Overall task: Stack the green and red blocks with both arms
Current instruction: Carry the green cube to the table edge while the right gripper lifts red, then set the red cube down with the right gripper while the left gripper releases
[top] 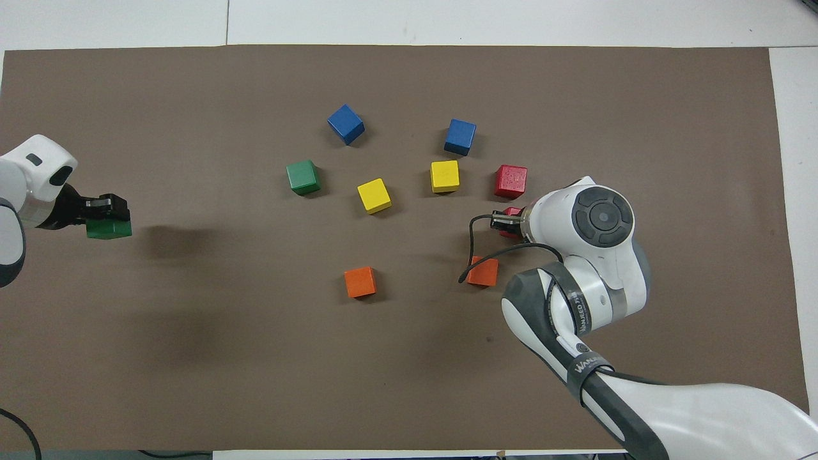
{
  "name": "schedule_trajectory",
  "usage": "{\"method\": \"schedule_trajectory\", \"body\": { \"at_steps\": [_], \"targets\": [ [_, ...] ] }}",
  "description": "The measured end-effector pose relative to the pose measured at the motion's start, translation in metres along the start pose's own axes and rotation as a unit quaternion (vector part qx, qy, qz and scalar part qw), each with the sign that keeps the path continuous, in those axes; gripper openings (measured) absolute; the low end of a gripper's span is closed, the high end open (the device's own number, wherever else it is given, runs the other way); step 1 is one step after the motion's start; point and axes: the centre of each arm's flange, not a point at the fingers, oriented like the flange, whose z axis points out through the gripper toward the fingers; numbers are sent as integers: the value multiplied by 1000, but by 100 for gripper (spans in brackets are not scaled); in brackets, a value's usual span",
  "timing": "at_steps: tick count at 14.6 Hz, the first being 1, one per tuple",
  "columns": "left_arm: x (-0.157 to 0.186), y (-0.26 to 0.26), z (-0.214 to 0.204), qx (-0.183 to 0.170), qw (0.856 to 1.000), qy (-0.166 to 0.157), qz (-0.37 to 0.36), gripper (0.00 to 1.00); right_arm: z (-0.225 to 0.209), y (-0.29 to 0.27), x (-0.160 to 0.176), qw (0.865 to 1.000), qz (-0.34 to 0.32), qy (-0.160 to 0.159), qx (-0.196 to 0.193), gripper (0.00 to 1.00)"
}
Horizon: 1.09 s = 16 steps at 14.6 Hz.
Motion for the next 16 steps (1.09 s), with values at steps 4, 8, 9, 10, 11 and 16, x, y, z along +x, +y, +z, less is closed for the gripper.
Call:
{"method": "schedule_trajectory", "body": {
  "at_steps": [4, 8, 9, 10, 11, 16],
  "targets": [
    [-8, -26, 26, 2, 1000, 5, 30, 55, -60, 40, 60, 999, -24, -30, -21, 55],
    [-5, -34, 44, 2, 999, 9, 44, 55, -123, 139, 129, 993, -118, 3, -16, 55],
    [-4, -36, 47, 2, 999, 10, 44, 55, -117, 169, 138, 991, -132, 10, -18, 55],
    [-4, -36, 48, 2, 999, 11, 44, 55, -105, 194, 143, 990, -139, 12, -20, 55],
    [-4, -36, 50, 2, 999, 11, 44, 55, -92, 211, 145, 990, -140, 11, -21, 55],
    [-2, -36, 51, 4, 999, 17, 45, 55, -48, 208, 131, 988, -150, 5, -18, 55]
  ]
}}
